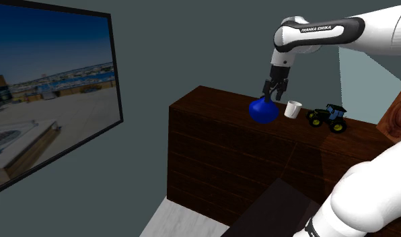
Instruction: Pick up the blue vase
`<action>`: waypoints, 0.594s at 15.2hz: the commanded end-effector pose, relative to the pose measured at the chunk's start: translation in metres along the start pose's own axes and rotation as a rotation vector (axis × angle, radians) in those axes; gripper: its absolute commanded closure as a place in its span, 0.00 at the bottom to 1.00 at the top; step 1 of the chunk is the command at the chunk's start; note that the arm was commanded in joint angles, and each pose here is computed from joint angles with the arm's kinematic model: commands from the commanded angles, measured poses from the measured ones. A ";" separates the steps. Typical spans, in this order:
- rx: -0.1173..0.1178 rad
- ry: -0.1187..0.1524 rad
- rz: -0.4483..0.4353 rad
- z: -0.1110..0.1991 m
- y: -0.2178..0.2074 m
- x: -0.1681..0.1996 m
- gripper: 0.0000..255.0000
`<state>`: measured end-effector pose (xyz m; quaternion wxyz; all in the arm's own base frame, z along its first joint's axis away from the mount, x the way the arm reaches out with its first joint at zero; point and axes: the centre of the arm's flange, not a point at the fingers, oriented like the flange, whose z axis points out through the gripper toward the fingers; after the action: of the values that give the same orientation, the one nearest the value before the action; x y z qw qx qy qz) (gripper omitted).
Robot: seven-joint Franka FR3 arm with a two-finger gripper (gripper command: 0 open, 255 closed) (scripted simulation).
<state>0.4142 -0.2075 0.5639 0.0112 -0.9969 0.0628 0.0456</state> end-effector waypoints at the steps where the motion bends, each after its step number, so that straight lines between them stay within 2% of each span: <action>1: -0.005 0.003 0.002 -0.002 0.022 0.014 0.00; 9: -0.020 0.015 0.013 -0.008 0.106 0.073 0.00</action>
<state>0.4669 -0.3109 0.5647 0.0019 -0.9968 0.0690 0.0393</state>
